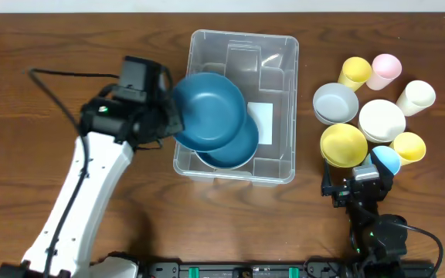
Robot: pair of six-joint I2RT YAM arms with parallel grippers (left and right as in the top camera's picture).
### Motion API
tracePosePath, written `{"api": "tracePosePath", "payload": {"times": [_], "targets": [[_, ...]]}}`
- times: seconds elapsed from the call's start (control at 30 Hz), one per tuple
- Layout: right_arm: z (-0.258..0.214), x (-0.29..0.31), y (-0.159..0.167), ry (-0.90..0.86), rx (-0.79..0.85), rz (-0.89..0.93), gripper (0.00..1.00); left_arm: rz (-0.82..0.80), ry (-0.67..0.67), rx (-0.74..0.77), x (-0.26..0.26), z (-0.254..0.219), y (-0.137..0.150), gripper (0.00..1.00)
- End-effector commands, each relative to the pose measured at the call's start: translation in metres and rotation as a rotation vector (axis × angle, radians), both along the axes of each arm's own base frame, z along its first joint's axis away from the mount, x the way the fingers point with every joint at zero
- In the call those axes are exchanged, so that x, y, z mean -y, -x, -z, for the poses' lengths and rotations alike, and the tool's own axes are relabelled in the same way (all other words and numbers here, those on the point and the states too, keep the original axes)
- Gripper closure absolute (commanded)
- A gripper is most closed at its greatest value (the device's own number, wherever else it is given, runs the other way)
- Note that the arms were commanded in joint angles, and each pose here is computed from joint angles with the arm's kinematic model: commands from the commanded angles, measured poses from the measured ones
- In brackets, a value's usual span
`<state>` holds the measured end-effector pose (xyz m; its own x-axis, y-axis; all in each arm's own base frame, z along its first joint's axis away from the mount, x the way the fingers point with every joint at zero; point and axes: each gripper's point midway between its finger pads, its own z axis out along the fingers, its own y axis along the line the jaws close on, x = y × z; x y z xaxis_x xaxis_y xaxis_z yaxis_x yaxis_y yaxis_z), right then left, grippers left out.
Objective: Pack container
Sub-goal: 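Carry the far teal bowl and stack it in the container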
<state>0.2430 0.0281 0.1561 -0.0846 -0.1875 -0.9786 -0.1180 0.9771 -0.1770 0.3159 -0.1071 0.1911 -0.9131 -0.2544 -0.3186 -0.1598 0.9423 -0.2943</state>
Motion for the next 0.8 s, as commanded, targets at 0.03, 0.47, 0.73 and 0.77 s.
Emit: {"api": "tracePosePath", "payload": {"times": [0.03,0.47,0.73,0.77], "targets": [[0.001,0.001,0.000,0.011,0.000,0.006,0.01,0.074,-0.027,-0.052,0.023,0.018,0.007,0.94],[0.001,0.001,0.000,0.011,0.000,0.006,0.01,0.046,-0.100,0.005,0.013,0.011,0.001,0.45],[0.001,0.001,0.000,0.011,0.000,0.006,0.01,-0.087,-0.214,0.154,-0.035,-0.027,-0.003,0.31],[0.001,0.001,0.000,0.011,0.000,0.006,0.01,-0.120,-0.245,0.174,-0.046,-0.032,-0.004,0.29]]}}
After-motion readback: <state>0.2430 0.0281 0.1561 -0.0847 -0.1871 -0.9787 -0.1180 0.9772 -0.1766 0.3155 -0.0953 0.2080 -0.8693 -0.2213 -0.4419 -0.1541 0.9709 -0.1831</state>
